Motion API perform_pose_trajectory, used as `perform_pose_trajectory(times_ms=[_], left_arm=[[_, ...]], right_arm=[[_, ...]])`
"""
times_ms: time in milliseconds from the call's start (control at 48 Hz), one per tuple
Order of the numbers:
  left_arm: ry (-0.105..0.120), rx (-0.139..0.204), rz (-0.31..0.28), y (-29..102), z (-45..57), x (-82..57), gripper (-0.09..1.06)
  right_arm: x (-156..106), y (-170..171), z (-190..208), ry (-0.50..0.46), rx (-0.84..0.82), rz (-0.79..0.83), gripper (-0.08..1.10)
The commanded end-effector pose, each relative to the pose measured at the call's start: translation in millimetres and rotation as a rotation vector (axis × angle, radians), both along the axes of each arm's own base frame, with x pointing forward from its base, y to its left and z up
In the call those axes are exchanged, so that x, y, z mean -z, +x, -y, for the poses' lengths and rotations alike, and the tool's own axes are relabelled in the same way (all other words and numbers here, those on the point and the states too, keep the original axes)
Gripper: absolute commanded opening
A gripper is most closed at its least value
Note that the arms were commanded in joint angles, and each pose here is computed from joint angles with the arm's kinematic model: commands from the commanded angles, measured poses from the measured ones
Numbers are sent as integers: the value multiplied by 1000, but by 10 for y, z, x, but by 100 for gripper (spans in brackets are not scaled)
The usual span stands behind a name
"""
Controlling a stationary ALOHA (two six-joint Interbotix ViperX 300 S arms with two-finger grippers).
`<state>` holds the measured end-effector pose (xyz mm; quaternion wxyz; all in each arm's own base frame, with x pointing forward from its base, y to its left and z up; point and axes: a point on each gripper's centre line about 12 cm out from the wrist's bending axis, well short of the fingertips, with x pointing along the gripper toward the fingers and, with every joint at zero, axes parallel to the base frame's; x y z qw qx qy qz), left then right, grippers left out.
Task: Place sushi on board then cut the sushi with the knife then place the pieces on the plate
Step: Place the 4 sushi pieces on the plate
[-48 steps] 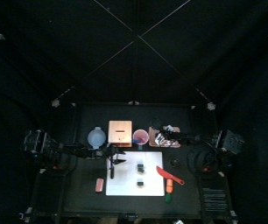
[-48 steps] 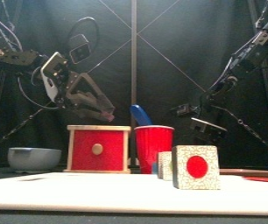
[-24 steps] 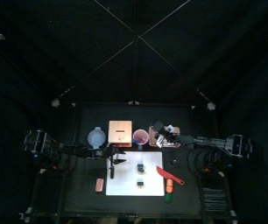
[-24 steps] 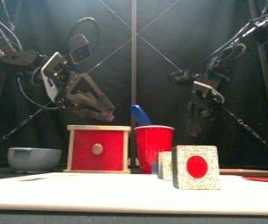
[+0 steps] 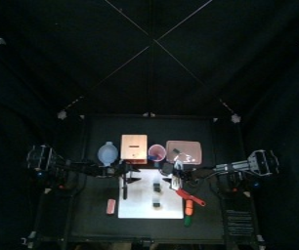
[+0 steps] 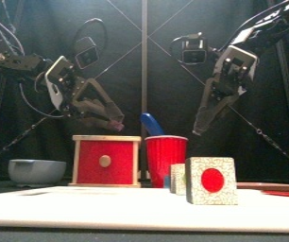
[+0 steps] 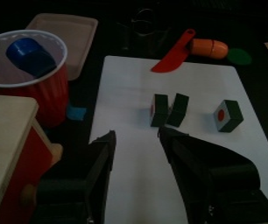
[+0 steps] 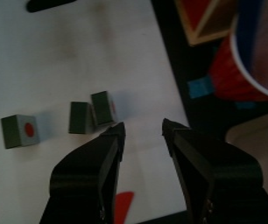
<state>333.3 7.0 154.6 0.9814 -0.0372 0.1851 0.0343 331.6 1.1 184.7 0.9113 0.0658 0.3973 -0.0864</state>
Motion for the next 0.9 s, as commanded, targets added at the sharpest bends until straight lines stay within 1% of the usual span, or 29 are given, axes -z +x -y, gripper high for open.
perform_pose_trajectory(times_ms=[21, 250, 479, 896], left_arm=[[1, -3, 31, 60, -11, -82, 82], [0, -3, 26, 50, -11, -74, 82], [-1, 0, -8, 44, -7, -40, 82], [-2, 0, -15, 37, -6, -28, 82]], right_arm=[[-84, 111, -82, 9, -22, 34, 77], [71, 250, -215, 6, -58, -7, 77], [189, 353, -308, 9, -76, -37, 77], [356, 387, -328, 11, -70, -86, 77]])
